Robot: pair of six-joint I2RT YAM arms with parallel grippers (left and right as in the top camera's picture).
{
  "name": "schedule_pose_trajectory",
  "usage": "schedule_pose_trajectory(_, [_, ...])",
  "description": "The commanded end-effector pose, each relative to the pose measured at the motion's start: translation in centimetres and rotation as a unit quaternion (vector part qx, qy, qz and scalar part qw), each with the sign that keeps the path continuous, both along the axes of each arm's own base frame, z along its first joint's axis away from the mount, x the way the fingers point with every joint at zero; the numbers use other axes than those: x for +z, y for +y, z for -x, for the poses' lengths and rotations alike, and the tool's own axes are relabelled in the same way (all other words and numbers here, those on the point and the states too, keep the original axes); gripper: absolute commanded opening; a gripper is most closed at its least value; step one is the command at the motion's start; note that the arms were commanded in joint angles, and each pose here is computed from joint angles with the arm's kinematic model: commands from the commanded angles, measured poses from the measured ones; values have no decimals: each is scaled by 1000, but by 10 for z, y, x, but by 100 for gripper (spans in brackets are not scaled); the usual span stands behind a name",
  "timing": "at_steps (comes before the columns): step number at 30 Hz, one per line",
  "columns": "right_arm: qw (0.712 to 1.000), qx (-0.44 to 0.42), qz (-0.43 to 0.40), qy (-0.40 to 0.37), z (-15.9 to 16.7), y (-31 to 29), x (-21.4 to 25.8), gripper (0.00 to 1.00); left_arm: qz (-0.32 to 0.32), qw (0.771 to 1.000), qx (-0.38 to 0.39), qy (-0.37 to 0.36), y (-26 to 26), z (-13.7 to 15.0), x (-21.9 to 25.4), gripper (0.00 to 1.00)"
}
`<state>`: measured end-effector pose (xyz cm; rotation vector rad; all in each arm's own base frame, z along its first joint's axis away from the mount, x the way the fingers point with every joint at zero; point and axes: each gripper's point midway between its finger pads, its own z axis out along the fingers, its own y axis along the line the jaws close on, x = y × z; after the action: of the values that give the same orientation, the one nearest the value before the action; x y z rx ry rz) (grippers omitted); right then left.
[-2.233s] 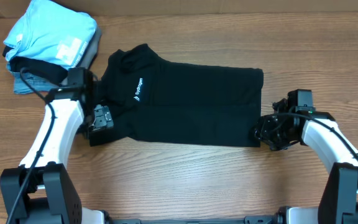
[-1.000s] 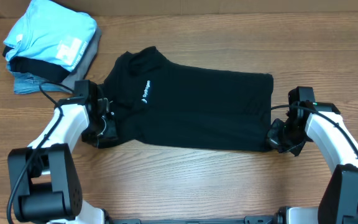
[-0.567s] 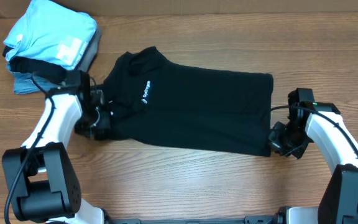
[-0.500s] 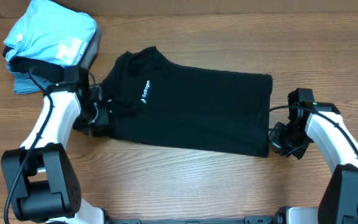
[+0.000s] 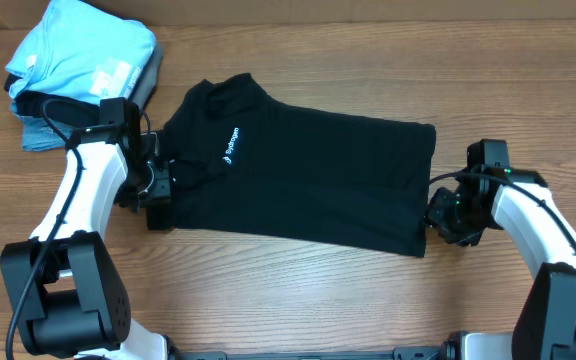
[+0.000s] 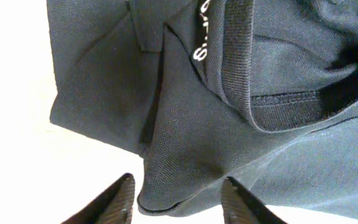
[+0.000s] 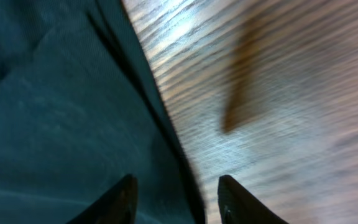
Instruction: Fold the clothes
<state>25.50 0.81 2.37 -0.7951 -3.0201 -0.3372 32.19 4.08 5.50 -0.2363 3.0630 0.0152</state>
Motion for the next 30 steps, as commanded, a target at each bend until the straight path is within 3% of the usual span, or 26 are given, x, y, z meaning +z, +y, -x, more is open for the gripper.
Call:
schedule_pose_trajectory(1, [999,13,-46,7,14,16,-11,46,-7,1000,2,-5,5,-4,5,52])
schedule_pose_trajectory(4, [999,3,-52,14,23,19,-21,38,-7,1000,2,-5,5,-3,4,55])
schedule_pose_trajectory(7, [998,-4,-49,26,30,18,-26,4,-6,1000,2,-3,5,-2,4,55])
schedule_pose_trajectory(11, [998,-11,-22,49,36,8,-21,4,-5,1000,2,2,4,0,4,55])
schedule_pose_trajectory(16, [983,-84,87,141,68,-35,-7,4,2,1000,1,6,2,2,4,55])
schedule_pose_trajectory(18, [979,-110,88,147,70,-37,-6,4,5,1000,1,7,1,3,4,55])
schedule_pose_trajectory(19, [978,-118,87,147,70,-38,-6,10,5,1000,1,8,1,3,4,55])
schedule_pose_trajectory(20, [977,-129,86,145,69,-39,-6,25,7,1000,1,9,0,4,4,55])
schedule_pose_trajectory(21, [977,-138,85,138,66,-42,-5,30,12,1000,1,9,-2,4,4,55])
schedule_pose_trajectory(28, [977,-191,53,76,25,-66,24,53,49,999,-10,-10,-15,-10,26,60])
schedule_pose_trajectory(30, [982,-183,28,43,8,-69,37,56,70,997,-33,-29,-25,-20,41,62])
